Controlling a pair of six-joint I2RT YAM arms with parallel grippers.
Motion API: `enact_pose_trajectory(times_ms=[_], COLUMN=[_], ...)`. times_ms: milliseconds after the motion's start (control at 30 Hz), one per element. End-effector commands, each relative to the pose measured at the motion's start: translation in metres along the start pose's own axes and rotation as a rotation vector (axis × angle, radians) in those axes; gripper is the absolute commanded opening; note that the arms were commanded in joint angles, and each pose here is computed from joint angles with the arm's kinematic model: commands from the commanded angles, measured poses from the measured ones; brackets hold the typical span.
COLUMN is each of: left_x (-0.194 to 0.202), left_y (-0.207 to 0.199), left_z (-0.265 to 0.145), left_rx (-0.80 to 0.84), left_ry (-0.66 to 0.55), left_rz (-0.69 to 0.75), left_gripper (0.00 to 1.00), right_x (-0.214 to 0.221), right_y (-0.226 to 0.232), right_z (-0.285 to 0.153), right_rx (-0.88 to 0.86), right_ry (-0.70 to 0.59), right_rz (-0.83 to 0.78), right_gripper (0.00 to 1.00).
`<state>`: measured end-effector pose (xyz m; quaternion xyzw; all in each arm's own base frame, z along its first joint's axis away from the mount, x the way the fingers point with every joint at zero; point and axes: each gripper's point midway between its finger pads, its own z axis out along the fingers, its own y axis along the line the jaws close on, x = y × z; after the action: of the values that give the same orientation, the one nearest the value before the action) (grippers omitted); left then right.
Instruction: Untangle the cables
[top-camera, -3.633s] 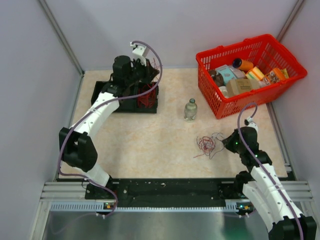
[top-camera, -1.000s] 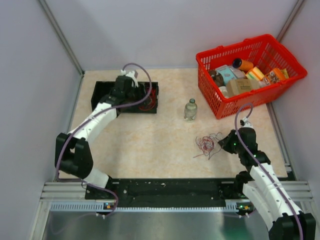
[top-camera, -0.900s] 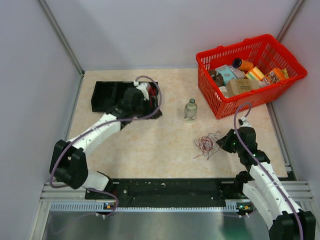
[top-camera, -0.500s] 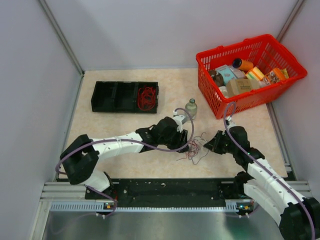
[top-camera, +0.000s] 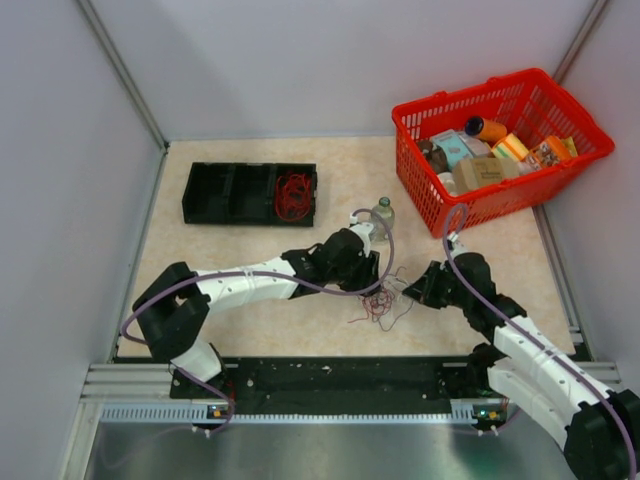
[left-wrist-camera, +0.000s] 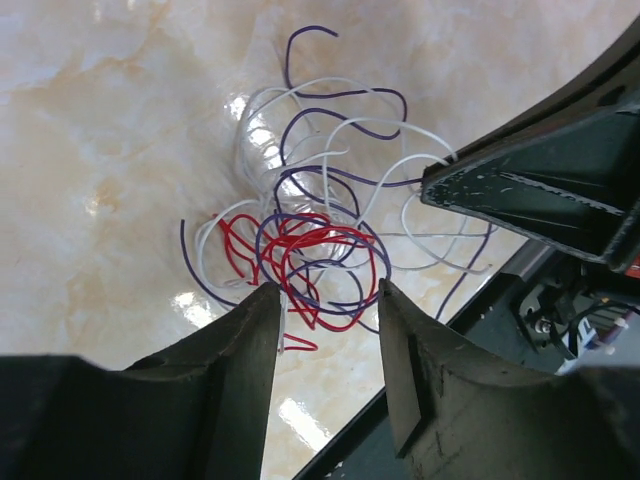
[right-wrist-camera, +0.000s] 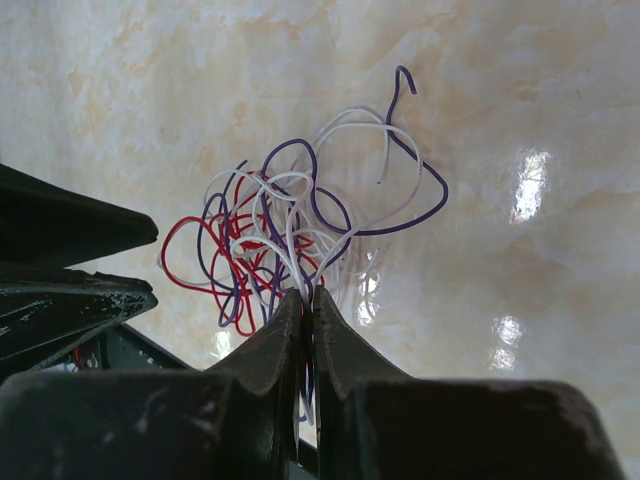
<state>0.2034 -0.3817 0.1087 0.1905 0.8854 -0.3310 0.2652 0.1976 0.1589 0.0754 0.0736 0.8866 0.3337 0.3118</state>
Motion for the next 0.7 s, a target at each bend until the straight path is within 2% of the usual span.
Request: enact_pose_trajectory(times_ms=[0, 233, 400, 500, 567, 633, 667], left_x=[-0.016, 0.0, 0.003, 0.001, 0.001, -0.001, -0.005], left_y=[-0.001, -0.001, 0.0, -0.005, -0.006, -0.004, 0.001], left_z=[0.0, 0.009, 0.011, 0.013, 0.016, 0.017, 0.016], left_rx=[-0.052, -0.052, -0.063, -0.049, -0.058, -0.083, -0.119], left_ry=[-0.047, 0.007, 0.018, 0.012, 0.017, 0.031, 0.025], left_rz=[0.027, 0.003, 0.005, 0.014, 0.023, 0.034, 0.045], left_gripper=[0.5, 0.36, 0.33, 0.28, 0.19, 0.03, 0.0], right_x=[-0.008, -0.01, -0.008, -0.008, -0.007, -0.007, -0.008], right_y=[0.006, 0.007, 0.005, 0.004, 0.004, 0.003, 0.003], right_z=[0.001, 0.002, 0.002, 0.002, 0.003, 0.003, 0.003], right_rx=[-0.016, -0.015, -0.014, -0.011, -0.008, -0.004, -0.002], right_ry=[-0.031, -0.035, -0.036, -0.035, -0.034, -0.036, -0.039], right_rz=[-0.021, -0.027, -0.019, -0.02, -0.017, -0.015, -0.018], right_gripper=[0.02, 0.02, 0.02, 0.02, 0.02, 0.02, 0.02])
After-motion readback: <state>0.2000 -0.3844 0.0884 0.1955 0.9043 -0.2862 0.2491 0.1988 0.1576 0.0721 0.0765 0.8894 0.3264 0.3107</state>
